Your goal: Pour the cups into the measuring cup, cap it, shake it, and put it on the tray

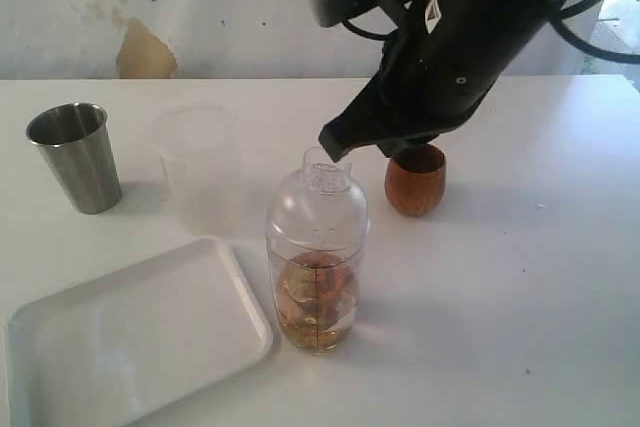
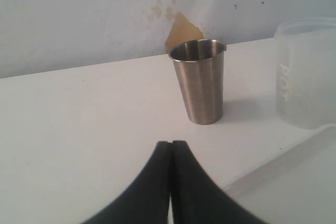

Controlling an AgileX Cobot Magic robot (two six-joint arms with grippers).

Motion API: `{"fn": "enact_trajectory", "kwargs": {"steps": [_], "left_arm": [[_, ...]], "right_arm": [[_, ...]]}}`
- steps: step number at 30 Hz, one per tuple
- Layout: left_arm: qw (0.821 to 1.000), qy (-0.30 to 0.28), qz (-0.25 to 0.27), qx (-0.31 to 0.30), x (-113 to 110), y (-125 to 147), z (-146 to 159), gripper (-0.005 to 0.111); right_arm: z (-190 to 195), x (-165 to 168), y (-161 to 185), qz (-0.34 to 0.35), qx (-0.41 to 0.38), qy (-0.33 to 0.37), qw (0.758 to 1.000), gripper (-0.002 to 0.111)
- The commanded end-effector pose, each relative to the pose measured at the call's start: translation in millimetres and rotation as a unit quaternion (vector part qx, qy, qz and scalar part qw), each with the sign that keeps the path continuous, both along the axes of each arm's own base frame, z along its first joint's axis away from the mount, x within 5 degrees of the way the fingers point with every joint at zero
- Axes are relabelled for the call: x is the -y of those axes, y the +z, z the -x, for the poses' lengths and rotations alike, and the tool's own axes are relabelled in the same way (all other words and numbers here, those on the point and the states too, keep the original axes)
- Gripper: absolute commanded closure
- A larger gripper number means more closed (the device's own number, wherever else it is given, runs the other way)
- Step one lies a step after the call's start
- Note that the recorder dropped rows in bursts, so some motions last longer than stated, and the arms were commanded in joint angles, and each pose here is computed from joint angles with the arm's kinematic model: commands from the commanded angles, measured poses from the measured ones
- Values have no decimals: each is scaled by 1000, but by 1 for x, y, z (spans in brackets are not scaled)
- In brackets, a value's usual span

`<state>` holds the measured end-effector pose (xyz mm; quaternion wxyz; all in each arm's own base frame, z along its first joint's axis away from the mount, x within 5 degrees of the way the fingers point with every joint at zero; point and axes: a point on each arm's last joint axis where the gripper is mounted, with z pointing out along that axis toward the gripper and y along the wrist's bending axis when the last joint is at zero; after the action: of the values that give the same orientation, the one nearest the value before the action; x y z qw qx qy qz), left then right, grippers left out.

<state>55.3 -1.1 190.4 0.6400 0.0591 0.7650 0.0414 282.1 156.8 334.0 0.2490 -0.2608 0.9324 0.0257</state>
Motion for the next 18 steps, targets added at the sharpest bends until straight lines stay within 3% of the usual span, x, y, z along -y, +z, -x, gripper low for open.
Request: {"fn": "enact_trajectory", "kwargs": {"steps": [1,18], "left_arm": [[1000,-1,1,5,0,0,0,107],[1000,-1,1,5,0,0,0,107]], "right_arm": [[1,-9,3,-41,10,32,999,108],[12,-18,-5,-75,-40,83,993,108]]}}
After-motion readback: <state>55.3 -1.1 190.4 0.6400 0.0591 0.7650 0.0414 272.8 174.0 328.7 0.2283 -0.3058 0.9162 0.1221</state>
